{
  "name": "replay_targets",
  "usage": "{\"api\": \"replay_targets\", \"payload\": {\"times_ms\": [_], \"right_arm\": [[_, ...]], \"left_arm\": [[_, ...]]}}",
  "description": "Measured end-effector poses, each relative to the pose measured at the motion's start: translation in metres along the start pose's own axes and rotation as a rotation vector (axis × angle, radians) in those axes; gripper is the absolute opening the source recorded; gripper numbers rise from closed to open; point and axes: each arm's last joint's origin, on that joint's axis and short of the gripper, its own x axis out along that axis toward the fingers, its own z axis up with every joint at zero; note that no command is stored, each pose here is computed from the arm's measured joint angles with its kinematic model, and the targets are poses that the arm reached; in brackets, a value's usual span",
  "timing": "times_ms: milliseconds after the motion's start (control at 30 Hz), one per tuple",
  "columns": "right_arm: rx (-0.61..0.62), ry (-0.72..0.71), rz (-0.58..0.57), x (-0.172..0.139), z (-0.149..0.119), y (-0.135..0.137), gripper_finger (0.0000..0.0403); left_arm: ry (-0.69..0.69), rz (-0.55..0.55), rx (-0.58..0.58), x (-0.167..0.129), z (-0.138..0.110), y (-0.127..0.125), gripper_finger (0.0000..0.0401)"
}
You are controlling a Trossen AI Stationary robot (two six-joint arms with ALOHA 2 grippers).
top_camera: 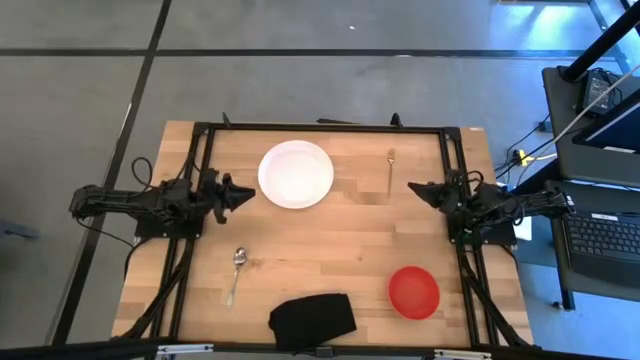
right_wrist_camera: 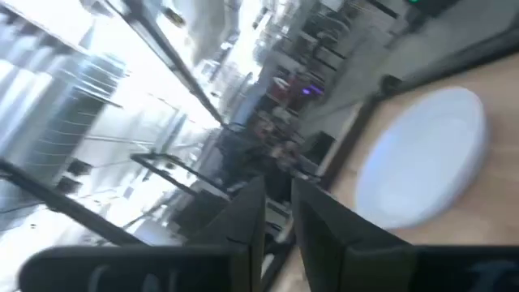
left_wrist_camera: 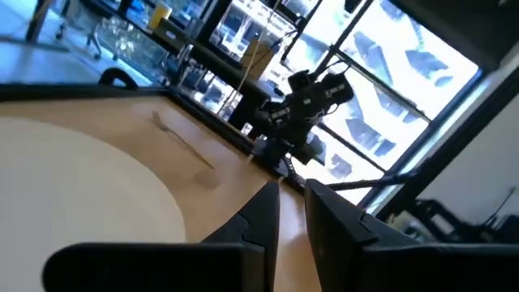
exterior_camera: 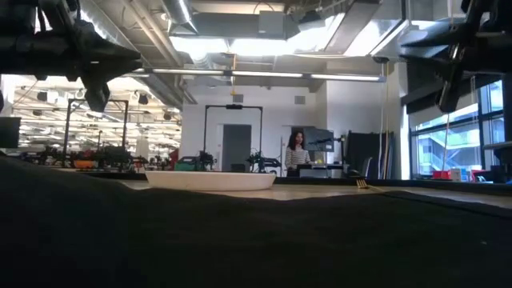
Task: Set table place
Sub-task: Move the white plate to the center of the table
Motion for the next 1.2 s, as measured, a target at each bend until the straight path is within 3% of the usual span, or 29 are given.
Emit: {"api": "replay_targets", "payload": {"times_ms": [100,233,333,467,667,833,1067,1200], "right_arm": [[0.098,-0.041,0.026,0.0,0.003,0.003,0.0067],[0.121,-0.161,0.154,-0.001,0.022,0.026,0.0067],[-0.011,-0.244,0.243,-0.002,0.045,0.061,0.0067],[-0.232,-0.214,0.276,0.01,0.075,0.118,0.0067],[-0.486,0.067,0.062,0.063,0.083,0.174,0.0067],[-0.575,0.187,-0.043,0.104,0.076,0.198,0.0067],[-0.584,0.213,-0.066,0.149,0.062,0.214,0.0067],[-0.513,0.206,-0.068,0.17,0.052,0.216,0.0067]], "left_arm": [[-0.063,-0.041,-0.11,0.0,0.009,-0.007,0.0042],[-0.105,-0.127,-0.087,-0.004,0.044,-0.034,0.0029],[-0.103,-0.086,-0.031,-0.006,0.083,-0.062,0.0024],[0.043,0.049,0.088,0.007,0.129,-0.1,0.0029],[0.333,0.211,0.379,0.061,0.172,-0.142,0.006],[0.524,0.287,0.553,0.11,0.176,-0.151,0.0095],[0.617,0.33,0.538,0.149,0.165,-0.141,0.012],[0.667,0.356,0.529,0.162,0.155,-0.134,0.0118]]}}
